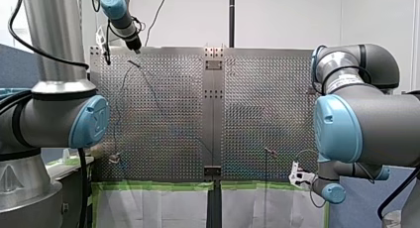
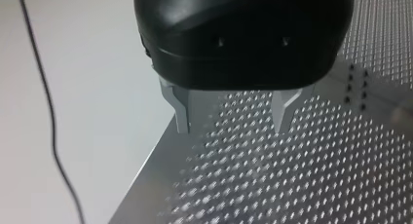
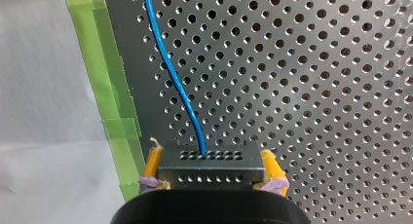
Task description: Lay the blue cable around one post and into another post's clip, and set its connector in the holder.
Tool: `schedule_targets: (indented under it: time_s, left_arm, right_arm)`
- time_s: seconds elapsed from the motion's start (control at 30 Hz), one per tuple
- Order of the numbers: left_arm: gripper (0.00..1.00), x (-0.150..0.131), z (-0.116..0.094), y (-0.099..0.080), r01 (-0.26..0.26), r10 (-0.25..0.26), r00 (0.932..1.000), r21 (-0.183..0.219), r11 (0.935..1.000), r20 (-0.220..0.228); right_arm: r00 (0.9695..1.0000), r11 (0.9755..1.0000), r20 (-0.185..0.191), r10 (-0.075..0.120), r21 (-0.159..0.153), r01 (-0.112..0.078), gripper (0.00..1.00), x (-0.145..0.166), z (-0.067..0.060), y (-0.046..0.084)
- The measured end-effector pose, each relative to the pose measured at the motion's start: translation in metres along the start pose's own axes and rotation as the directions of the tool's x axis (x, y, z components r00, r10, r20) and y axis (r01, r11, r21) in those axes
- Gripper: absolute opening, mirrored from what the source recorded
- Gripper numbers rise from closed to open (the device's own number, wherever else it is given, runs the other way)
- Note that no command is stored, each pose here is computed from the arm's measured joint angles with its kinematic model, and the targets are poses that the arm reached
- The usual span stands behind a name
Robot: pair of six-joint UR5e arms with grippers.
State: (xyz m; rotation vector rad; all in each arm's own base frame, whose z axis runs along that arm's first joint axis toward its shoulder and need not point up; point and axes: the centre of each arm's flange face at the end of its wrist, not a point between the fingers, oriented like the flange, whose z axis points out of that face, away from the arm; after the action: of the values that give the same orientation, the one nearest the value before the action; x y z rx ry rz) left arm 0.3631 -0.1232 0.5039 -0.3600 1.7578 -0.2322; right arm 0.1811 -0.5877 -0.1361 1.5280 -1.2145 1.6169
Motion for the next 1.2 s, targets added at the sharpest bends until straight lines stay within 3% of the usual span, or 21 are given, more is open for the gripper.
schedule_targets:
  time_s: [0.2,0.4,0.47,0.53,0.7,0.87,0.97,1.03,1.2]
  left_arm:
    - [0.82,0.023,0.004,-0.003,0.048,-0.047,0.9985,0.061,0.997,-0.029]
    - [0.84,0.045,0.006,-0.008,0.094,-0.087,0.9942,0.12,0.9883,-0.064]
    - [0.89,0.054,0.006,-0.011,0.11,-0.099,0.992,0.143,0.9836,-0.079]
    - [1.0,0.064,0.005,-0.014,0.129,-0.114,0.9888,0.17,0.9769,-0.097]
    - [1.0,0.092,0.006,-0.022,0.172,-0.138,0.9775,0.225,0.9591,-0.16]
    - [0.94,0.132,0.011,-0.03,0.221,-0.156,0.9561,0.258,0.9407,-0.248]
    - [0.94,0.159,0.014,-0.031,0.219,-0.145,0.9486,0.253,0.9425,-0.281]
    - [1.0,0.178,0.016,-0.031,0.199,-0.121,0.9472,0.247,0.9483,-0.297]
    - [1.0,0.215,0.016,-0.029,0.147,-0.064,0.9448,0.239,0.96,-0.321]
  right_arm:
    - [1.0,1.0,-0.001,-0.001,0.0,0.001,0.0,0.0,0.0,0.0]
    - [1.0,1.0,-0.002,-0.001,-0.001,0.001,0.0,0.001,0.001,0.0]
    - [1.0,1.0,-0.002,-0.001,-0.001,0.001,0.0,0.001,0.001,0.001]
    - [1.0,1.0,-0.002,-0.001,-0.001,0.001,0.0,0.001,0.001,0.001]
    - [1.0,1.0,-0.002,-0.003,0.0,0.003,0.0,0.001,0.001,0.0]
    - [1.0,0.9999,-0.001,-0.01,0.003,0.01,0.0,0.001,0.001,0.0]
    - [0.9998,0.9998,0.005,-0.017,0.006,0.017,0.0,0.0,0.001,-0.001]
    - [0.9998,0.9998,0.007,-0.019,0.007,0.019,0.0,0.0,0.001,-0.001]
    - [0.9992,0.9994,0.024,-0.031,0.019,0.031,0.0,-0.002,-0.001,-0.001]
